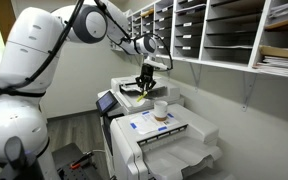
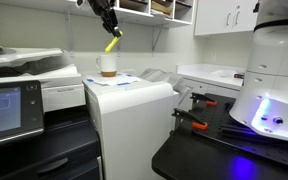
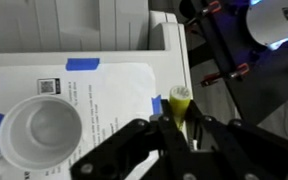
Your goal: Remove the yellow marker from the white mug
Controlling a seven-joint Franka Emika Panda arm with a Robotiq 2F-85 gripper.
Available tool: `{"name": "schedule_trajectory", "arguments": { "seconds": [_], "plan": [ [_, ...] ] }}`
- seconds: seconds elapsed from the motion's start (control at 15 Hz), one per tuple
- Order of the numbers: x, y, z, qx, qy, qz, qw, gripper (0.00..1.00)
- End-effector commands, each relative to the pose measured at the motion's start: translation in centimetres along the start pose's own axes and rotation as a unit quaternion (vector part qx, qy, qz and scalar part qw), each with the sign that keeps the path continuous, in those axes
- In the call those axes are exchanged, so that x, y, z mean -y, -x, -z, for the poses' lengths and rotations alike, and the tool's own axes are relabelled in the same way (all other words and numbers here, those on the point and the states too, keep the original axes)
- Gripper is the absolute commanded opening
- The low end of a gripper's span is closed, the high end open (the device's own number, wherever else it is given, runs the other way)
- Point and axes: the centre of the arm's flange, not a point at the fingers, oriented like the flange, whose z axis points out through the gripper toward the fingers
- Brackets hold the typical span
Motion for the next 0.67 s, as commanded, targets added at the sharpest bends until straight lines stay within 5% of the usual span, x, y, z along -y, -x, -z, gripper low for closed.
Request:
{"name": "schedule_trajectory", "arguments": {
  "seconds": [0.0, 0.33, 0.4, 0.6],
  "plan": [
    [0.4, 1.0, -3.5, -0.061, -0.010, 0.031, 0.9976, 0.05],
    [-1.0, 0.2, -6.5, -0.090, 0.038, 0.053, 0.9938, 0.05],
    [-1.1, 0.0, -6.7, -0.091, 0.043, 0.055, 0.9934, 0.46],
    [-0.8, -0.2, -6.6, -0.087, 0.056, 0.053, 0.9932, 0.60]
  ]
}}
